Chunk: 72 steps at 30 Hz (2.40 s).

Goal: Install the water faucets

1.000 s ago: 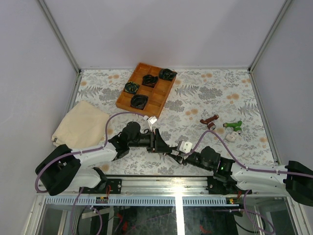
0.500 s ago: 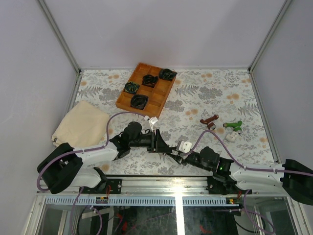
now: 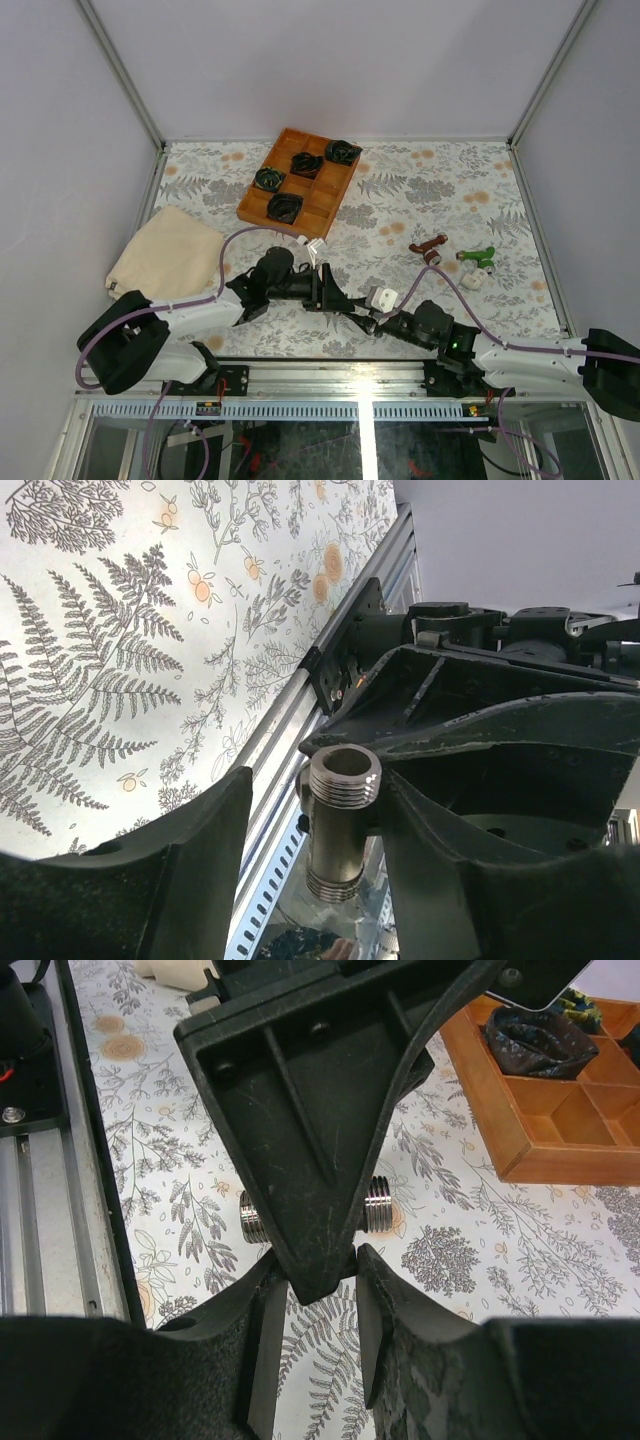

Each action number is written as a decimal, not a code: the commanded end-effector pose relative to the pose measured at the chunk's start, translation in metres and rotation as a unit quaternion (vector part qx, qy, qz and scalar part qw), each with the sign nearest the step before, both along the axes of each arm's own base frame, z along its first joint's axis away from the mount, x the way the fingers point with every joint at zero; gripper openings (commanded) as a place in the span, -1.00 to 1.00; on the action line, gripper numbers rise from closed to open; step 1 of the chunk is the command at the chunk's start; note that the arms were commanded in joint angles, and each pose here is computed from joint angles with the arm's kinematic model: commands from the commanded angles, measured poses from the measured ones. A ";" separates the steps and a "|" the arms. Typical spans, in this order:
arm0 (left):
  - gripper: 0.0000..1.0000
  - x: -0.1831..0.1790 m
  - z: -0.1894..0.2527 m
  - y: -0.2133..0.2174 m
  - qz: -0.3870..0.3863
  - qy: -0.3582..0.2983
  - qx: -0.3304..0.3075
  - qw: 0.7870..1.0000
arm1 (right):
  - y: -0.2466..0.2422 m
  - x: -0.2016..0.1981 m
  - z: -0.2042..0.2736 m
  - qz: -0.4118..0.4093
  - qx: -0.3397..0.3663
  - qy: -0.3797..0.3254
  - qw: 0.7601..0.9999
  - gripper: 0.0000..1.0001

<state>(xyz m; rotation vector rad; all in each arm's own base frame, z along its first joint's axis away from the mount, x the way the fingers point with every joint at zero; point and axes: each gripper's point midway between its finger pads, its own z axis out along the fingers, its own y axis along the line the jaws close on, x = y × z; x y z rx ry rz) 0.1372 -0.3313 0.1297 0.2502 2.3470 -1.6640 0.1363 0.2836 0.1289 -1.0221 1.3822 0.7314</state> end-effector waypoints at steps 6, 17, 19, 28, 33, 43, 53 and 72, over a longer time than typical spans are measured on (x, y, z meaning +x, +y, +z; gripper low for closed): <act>-0.14 0.006 0.014 -0.006 0.004 -0.020 -0.014 1.000 | 0.001 0.003 0.030 -0.009 0.056 -0.019 0.998 -0.58; -0.50 0.010 0.017 -0.004 0.015 -0.032 -0.002 0.999 | 0.002 0.000 0.020 -0.004 0.042 -0.008 0.999 -0.56; -0.29 0.011 0.020 -0.003 0.016 -0.038 0.001 0.999 | 0.002 -0.001 0.018 0.000 0.039 -0.005 0.999 -0.57; -0.39 0.008 0.028 -0.007 0.015 -0.025 -0.030 0.999 | 0.002 0.000 0.020 0.000 0.042 -0.009 0.999 -0.57; -0.57 0.006 0.023 -0.007 0.009 -0.020 -0.025 0.999 | 0.004 0.000 0.022 -0.001 0.044 -0.010 0.999 -0.56; -0.25 0.005 0.021 -0.006 -0.001 -0.028 -0.013 1.000 | 0.003 0.003 0.024 -0.007 0.049 -0.012 0.999 -0.56; -0.22 0.004 0.015 -0.005 -0.003 -0.024 -0.006 1.000 | 0.003 0.003 0.025 -0.009 0.053 -0.011 0.998 -0.55; -1.00 0.024 0.020 0.013 0.052 -0.040 -0.003 0.998 | -0.013 0.009 0.023 -0.050 0.052 0.009 0.997 0.29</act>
